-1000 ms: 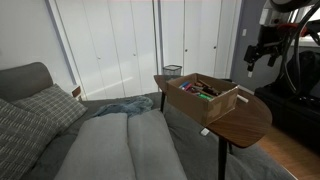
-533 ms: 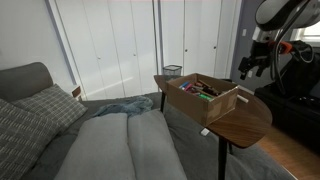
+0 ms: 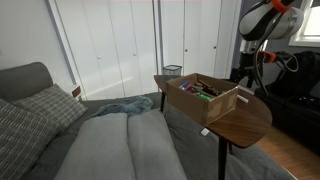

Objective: Pick up the white object on the table and put it inside the box

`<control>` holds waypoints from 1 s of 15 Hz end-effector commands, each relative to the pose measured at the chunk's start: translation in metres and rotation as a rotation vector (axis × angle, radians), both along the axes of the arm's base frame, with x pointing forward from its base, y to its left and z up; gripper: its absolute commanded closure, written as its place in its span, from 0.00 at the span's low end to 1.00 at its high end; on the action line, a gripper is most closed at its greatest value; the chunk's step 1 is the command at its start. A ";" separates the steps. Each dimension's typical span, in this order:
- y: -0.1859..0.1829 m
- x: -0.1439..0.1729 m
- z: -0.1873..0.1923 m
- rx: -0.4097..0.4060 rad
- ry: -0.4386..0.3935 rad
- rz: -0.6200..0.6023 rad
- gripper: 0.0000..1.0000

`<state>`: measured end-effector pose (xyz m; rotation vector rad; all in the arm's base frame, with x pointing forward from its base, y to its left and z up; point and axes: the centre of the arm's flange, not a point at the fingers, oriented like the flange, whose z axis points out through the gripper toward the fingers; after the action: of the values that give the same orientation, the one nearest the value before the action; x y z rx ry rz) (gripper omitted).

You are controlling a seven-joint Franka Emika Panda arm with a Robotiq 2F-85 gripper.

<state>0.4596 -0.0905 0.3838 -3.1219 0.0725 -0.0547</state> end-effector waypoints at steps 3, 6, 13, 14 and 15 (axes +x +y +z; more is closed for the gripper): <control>0.010 0.017 -0.020 -0.005 0.010 -0.037 0.40; 0.018 0.022 -0.024 -0.013 0.009 -0.030 0.64; 0.031 0.025 -0.030 -0.033 0.018 0.000 0.96; 0.031 0.025 -0.030 -0.034 0.019 0.002 0.96; 0.032 0.023 -0.021 -0.028 0.012 0.005 0.96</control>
<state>0.4799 -0.0638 0.3570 -3.1408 0.0601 -0.0302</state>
